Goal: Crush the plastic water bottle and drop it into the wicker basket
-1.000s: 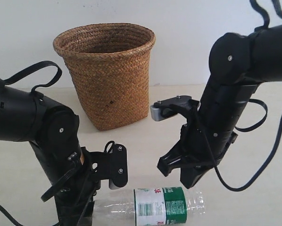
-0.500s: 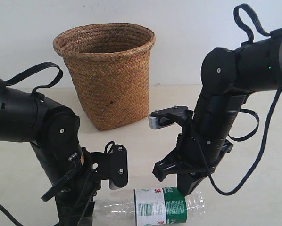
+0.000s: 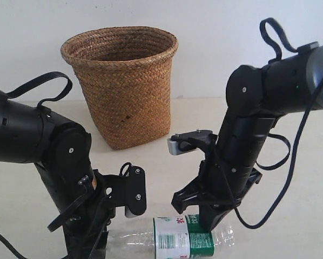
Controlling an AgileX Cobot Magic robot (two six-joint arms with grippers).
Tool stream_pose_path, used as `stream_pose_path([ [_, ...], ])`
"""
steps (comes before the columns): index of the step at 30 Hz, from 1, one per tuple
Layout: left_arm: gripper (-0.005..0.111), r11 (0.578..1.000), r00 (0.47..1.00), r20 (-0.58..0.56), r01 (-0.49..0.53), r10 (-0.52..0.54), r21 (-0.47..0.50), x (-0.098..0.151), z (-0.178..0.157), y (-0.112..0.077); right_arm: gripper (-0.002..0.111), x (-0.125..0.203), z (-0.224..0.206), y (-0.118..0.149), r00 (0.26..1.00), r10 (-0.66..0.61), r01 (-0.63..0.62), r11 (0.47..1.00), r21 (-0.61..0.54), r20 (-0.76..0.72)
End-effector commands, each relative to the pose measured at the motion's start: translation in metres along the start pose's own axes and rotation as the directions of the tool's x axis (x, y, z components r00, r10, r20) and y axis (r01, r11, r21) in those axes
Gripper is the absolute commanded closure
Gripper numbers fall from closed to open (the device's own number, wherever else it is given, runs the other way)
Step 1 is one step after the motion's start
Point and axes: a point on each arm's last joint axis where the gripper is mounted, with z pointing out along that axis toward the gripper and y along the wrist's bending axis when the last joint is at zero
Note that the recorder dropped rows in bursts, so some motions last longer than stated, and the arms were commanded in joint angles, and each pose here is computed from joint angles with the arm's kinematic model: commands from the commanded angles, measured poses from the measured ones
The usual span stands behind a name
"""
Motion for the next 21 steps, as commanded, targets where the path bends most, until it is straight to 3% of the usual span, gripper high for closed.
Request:
stream_pose_path([
  [1,0.103,1.000,1.000,0.015,0.016,-0.016,-0.004,-0.002,-0.001,0.001,0.108,0.008,0.043,-0.013,0.996,0.015,-0.013,1.000,0.021,-0.087],
  [21,0.103,1.000,1.000,0.018,0.016,-0.016,-0.007,-0.002,-0.001,0.002,0.108,0.015,0.054,-0.016,0.992,0.015,-0.013,1.000,0.015,-0.124],
])
